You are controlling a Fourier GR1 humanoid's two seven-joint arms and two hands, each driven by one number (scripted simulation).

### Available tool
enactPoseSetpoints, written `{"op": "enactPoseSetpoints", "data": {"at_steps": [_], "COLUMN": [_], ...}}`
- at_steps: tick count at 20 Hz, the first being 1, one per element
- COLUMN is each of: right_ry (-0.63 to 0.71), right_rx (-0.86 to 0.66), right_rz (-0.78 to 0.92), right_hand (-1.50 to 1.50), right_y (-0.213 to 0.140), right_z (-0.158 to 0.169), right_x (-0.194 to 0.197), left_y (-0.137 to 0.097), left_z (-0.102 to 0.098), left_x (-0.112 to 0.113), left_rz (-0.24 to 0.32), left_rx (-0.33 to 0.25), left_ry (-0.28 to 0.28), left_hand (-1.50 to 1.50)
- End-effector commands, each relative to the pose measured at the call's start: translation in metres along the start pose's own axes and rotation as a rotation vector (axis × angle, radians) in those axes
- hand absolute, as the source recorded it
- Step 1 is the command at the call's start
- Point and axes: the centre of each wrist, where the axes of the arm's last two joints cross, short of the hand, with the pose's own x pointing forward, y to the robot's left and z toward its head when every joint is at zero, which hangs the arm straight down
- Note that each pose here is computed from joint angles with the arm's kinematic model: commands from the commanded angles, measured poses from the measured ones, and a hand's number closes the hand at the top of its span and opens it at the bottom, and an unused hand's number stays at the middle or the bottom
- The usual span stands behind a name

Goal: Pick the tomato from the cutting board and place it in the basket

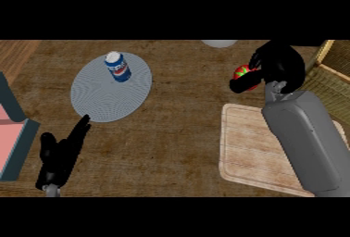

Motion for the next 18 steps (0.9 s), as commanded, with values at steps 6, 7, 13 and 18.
{"op": "enactPoseSetpoints", "data": {"at_steps": [6, 7, 13, 18], "right_ry": [0.000, -0.006, 0.119, 0.163], "right_rx": [-0.448, -0.455, -0.575, -0.630], "right_rz": [-0.474, -0.496, -0.454, -0.478], "right_hand": [1.50, 1.50, 1.50, 1.50], "right_y": [-0.112, -0.117, -0.192, -0.213], "right_z": [0.021, 0.027, 0.008, 0.000], "right_x": [0.068, 0.076, 0.071, 0.075], "left_y": [-0.008, 0.000, 0.005, 0.013], "left_z": [0.012, 0.005, 0.011, 0.014], "left_x": [-0.035, -0.032, -0.039, -0.040], "left_rz": [0.027, 0.030, 0.032, 0.021], "left_rx": [0.004, 0.026, 0.042, 0.027], "left_ry": [0.173, 0.175, 0.183, 0.184], "left_hand": [0.00, 0.00, 0.00, 0.00]}}
